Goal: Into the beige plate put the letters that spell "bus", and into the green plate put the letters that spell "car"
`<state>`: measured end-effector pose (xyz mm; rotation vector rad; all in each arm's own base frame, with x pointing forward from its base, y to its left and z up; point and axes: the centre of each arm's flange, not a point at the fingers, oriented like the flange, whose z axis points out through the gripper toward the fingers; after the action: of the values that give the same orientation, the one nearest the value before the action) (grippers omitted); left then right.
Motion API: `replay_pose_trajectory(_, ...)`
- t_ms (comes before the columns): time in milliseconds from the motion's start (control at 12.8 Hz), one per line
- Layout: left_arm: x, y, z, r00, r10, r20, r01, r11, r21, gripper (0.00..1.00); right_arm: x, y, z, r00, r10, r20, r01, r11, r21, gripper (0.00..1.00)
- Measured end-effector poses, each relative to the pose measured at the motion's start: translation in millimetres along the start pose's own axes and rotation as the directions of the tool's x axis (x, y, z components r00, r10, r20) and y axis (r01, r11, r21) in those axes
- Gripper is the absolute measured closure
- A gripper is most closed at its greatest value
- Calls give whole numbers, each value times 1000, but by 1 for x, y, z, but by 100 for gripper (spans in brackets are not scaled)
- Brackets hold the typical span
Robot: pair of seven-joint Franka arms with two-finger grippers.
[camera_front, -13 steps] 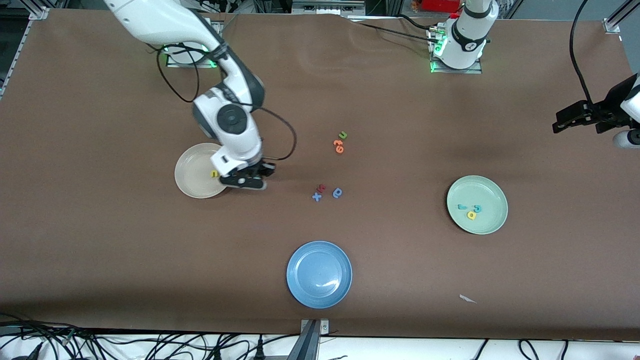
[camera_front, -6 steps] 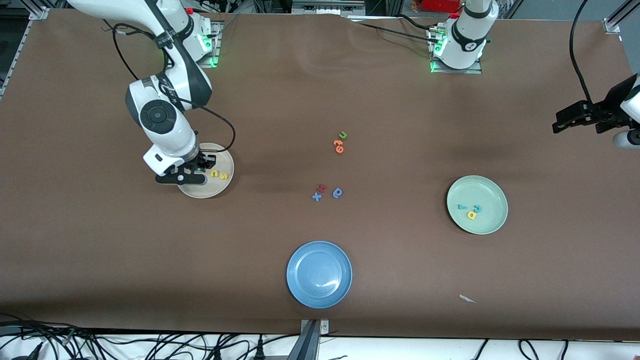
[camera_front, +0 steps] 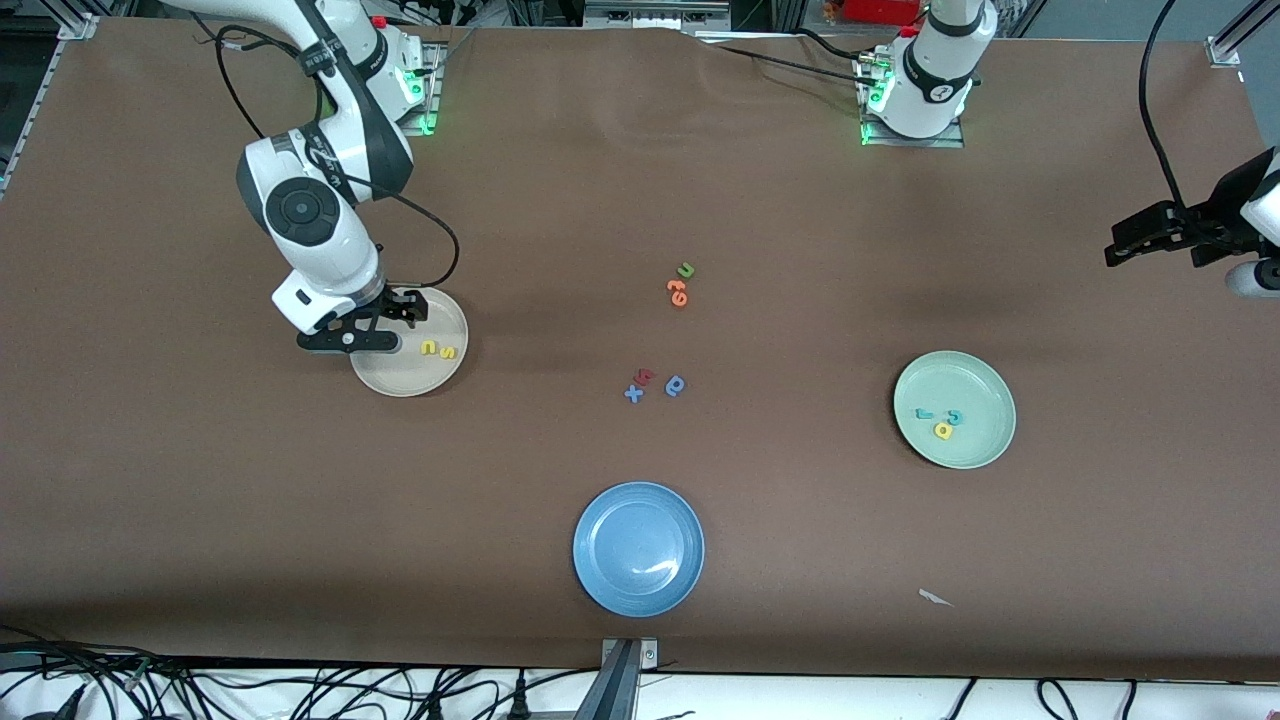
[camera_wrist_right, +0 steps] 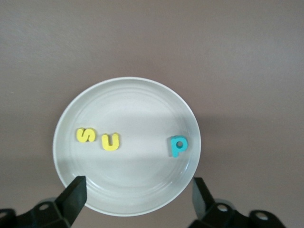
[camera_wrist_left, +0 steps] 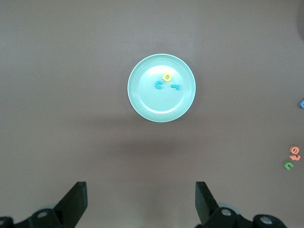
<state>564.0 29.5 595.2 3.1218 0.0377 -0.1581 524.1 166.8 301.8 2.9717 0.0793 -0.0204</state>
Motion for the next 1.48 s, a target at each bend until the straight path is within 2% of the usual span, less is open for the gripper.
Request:
replay_pose_trajectory(234, 0, 0, 0, 1000, 0, 0, 0, 1000, 0, 0, 2, -10, -36, 999, 27, 24, -28, 999, 23, 0)
replay_pose_trajectory(546, 0, 0, 0, 1000, 0, 0, 0, 1000, 0, 0, 33, 3, -115, 999, 33, 26, -34, 999, 19, 0)
replay_pose_trajectory(702, 0, 0, 0, 1000, 0, 1, 0, 1000, 0, 0, 43, 24, -156, 998, 2, 56, -5, 998, 58, 0)
replay_pose_trajectory(858, 0, 0, 1, 1000, 0, 1, 0, 1000, 0, 0, 52, 76, -203, 997, -14, 75, 5, 993, 117, 0)
replay_pose_trajectory(1170, 1, 0, 1, 1000, -1, 2, 1, 1000, 0, 0, 26, 173, -271, 1000, -18, 21, 15, 988, 156, 0)
replay_pose_trajectory(1482, 1, 0, 1, 1000, -1, 2, 1, 1000, 0, 0, 6, 205, -276, 997, -29, 76, 17, 987, 159, 0)
